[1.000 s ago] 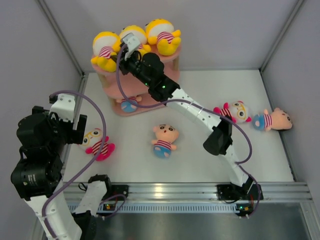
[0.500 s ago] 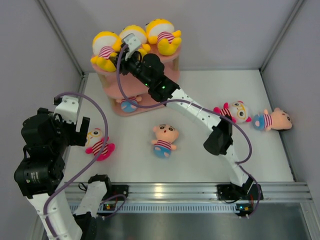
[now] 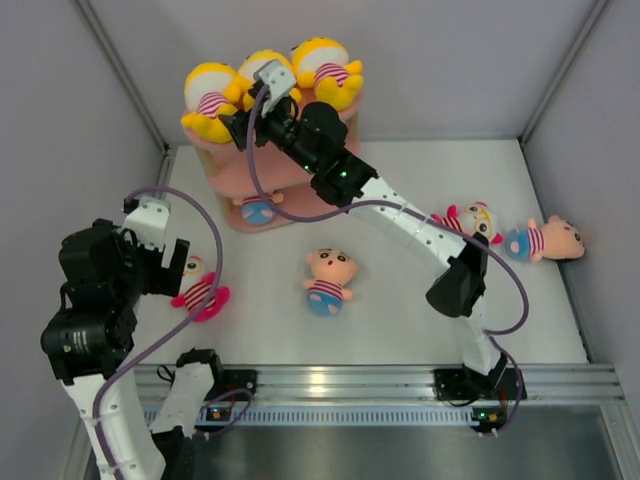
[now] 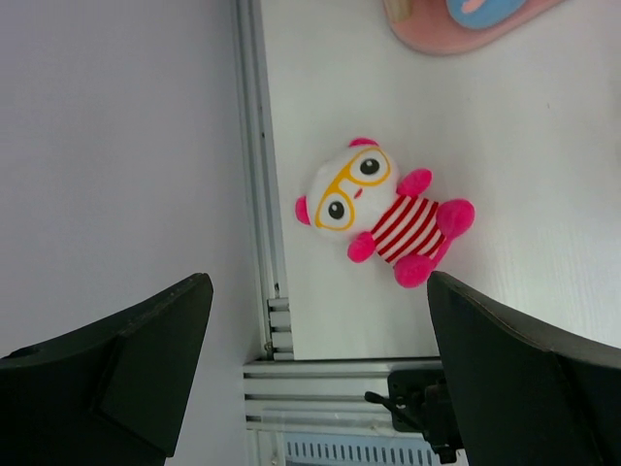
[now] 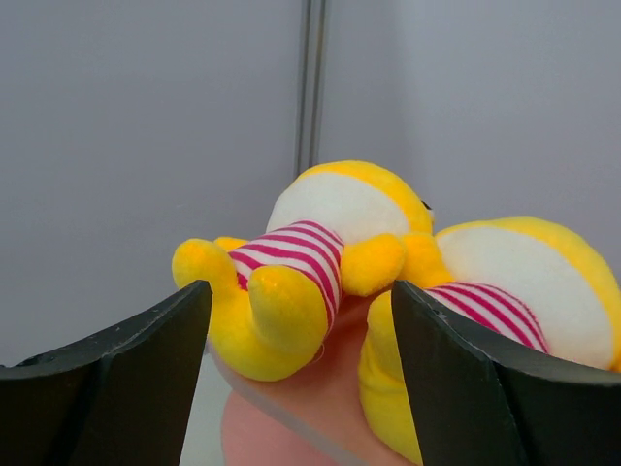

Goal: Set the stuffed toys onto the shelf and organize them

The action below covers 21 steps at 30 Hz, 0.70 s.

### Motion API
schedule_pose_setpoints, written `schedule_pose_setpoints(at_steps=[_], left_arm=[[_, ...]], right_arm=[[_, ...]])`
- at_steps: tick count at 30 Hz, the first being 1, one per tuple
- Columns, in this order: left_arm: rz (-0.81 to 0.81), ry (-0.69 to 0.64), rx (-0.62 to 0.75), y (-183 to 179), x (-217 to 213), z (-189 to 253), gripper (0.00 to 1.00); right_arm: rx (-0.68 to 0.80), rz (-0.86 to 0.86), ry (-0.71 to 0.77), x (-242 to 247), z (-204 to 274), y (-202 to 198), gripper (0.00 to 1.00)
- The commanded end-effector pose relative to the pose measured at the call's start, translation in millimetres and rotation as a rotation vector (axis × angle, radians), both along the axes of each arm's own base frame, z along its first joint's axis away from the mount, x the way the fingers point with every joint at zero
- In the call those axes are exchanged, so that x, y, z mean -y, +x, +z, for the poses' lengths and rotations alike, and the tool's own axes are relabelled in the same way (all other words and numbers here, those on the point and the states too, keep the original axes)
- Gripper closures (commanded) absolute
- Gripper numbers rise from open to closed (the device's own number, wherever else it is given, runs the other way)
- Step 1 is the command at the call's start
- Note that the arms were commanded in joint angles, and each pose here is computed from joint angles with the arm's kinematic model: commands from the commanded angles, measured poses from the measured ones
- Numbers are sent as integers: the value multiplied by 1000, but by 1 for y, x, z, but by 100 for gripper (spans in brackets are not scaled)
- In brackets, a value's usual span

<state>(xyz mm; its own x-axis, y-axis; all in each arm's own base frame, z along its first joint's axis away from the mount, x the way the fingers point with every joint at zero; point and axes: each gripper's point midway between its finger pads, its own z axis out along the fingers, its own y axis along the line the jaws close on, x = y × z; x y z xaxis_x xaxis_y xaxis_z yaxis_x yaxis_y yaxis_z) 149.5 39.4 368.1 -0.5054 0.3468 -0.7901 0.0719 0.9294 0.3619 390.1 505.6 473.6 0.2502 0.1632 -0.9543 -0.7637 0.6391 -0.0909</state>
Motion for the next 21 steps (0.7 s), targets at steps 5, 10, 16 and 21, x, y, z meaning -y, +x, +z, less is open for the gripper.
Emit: schedule_pose_setpoints(at_steps=[5,10,16,21], left_arm=[[-68,-46,-198,15,9,-66,2],[-85,-82,-271,17,14,-96,2],[-33,-80,-301,24,6,-125,2],[50,-82,-334,29,-5,-155,2]], right_arm=[[132,39,109,74,103,-67,14],[40,56,28,131,91,-113,10],[-209,-55,-99,190,-45,-135,9],[-436,-94,-185,205,-176,-146,1]])
